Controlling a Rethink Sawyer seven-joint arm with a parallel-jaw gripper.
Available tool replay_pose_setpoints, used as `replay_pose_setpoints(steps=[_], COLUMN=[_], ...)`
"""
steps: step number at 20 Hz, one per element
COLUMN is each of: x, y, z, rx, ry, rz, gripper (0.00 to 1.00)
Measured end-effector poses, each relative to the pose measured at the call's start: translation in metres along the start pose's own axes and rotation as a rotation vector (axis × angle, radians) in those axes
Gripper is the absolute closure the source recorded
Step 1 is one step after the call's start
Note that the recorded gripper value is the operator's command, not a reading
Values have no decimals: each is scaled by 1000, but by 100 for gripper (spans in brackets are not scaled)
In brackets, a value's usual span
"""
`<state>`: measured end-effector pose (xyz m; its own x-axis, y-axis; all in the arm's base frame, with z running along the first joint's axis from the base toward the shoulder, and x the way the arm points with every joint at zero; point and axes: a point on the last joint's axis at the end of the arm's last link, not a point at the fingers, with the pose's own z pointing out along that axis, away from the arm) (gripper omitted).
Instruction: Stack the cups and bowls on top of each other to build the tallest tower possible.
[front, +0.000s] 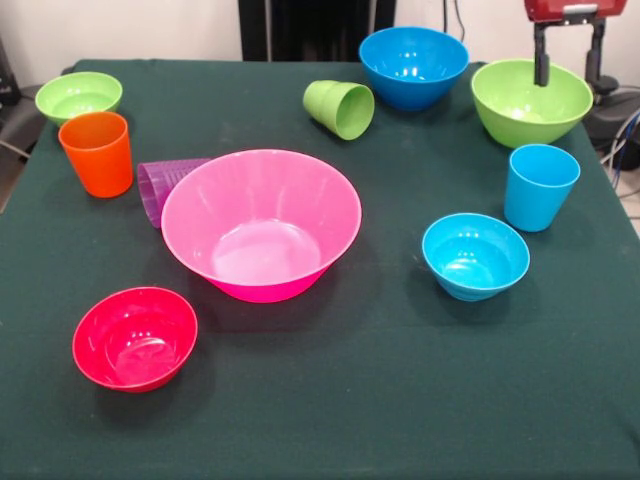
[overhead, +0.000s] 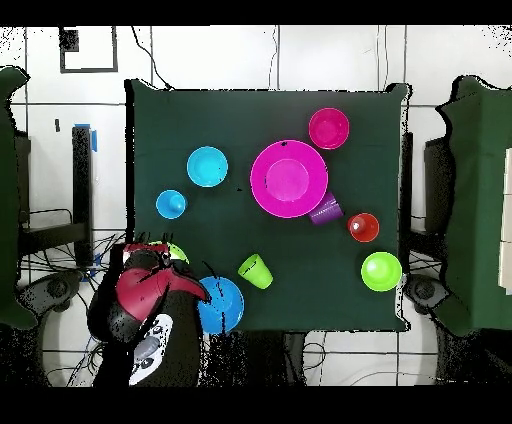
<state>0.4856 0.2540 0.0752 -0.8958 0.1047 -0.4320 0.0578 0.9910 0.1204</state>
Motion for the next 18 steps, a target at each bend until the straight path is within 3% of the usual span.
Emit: replay_pose_setpoints(steps=[2,4,5,9,14,18], x=[-8,-14,-21,-33,-30,-17], y=[-5,-11,-20,-46,-51,-34], z=[1,3,5,8,5,-1], rx=[-28,-36,-41,-30,-25,-55], ry=[34,56,82,154,191,215], rz=[60,95,136,215,230,207], gripper=[0,0,0,0,0,0])
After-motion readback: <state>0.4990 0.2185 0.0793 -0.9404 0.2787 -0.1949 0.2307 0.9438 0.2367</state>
